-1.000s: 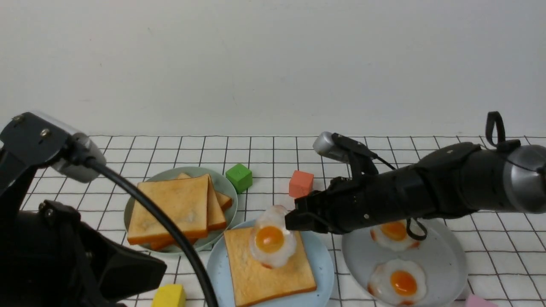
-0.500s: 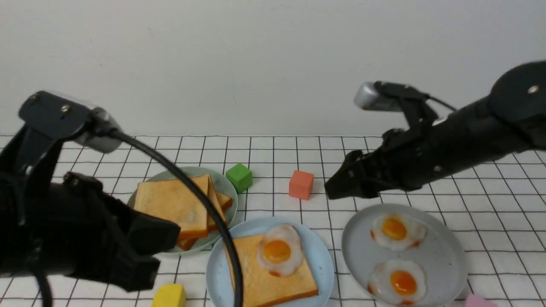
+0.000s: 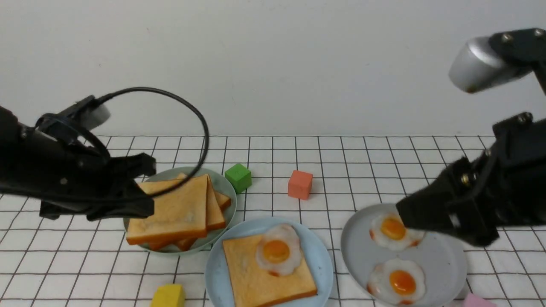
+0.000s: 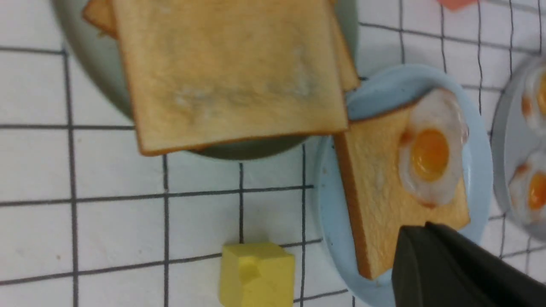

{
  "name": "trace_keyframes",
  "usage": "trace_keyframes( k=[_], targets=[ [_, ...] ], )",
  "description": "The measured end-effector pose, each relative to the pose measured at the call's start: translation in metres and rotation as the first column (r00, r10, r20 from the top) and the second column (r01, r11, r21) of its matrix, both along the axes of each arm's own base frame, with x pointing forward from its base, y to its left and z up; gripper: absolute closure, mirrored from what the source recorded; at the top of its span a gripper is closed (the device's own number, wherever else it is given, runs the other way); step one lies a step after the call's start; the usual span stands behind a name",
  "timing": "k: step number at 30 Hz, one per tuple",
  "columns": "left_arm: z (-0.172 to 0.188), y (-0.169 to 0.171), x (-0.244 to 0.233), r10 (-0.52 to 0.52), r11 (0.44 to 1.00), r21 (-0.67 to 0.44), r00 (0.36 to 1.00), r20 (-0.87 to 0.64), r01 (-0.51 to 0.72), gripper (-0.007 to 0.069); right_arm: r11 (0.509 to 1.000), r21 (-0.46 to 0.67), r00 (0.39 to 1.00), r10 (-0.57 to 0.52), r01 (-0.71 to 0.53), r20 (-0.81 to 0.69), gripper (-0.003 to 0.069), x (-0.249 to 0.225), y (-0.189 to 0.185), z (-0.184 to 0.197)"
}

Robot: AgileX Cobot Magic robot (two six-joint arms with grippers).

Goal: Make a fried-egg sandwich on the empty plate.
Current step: Use the left arm to grab a slice of bread, then use the left arm to place a slice of bread on the fried egg in the middle

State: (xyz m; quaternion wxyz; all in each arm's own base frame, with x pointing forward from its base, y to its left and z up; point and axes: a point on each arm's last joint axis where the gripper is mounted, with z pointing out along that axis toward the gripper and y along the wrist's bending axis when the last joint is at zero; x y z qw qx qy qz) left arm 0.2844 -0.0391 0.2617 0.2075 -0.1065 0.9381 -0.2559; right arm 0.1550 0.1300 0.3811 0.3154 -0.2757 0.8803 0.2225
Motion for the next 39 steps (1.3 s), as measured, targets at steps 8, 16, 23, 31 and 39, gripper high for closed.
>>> trace_keyframes(
  k=[8,16,23,31,39],
  targets=[
    [-0.04,0.035,0.036,0.09,0.996,0.032,0.995,-0.046,-0.088,0.04,0.996,-0.036,0.996,0.085,-0.086,-0.027,0.016,-0.023,0.002,-0.019],
    [-0.075,0.042,0.058,0.081,0.993,0.09,0.997,-0.012,-0.079,0.0186,0.994,-0.051,0.995,0.089,-0.091,-0.048,0.0172,-0.024,0.001,-0.022],
    [-0.101,0.038,0.067,0.018,1.0,0.008,1.0,-0.007,-0.018,0.0332,0.994,-0.053,0.995,0.09,-0.092,-0.051,0.0221,-0.025,0.001,-0.022],
    [-0.09,0.056,0.065,0.044,0.999,-0.031,0.999,0.009,-0.044,0.0575,0.994,-0.06,0.994,0.092,-0.096,-0.06,0.0317,-0.025,0.001,-0.023],
    [-0.021,0.041,0.039,0.053,0.986,-0.163,0.981,0.185,-0.023,0.0574,0.993,-0.068,0.993,0.094,-0.098,-0.066,0.0403,-0.026,0.0,-0.024]
  ],
)
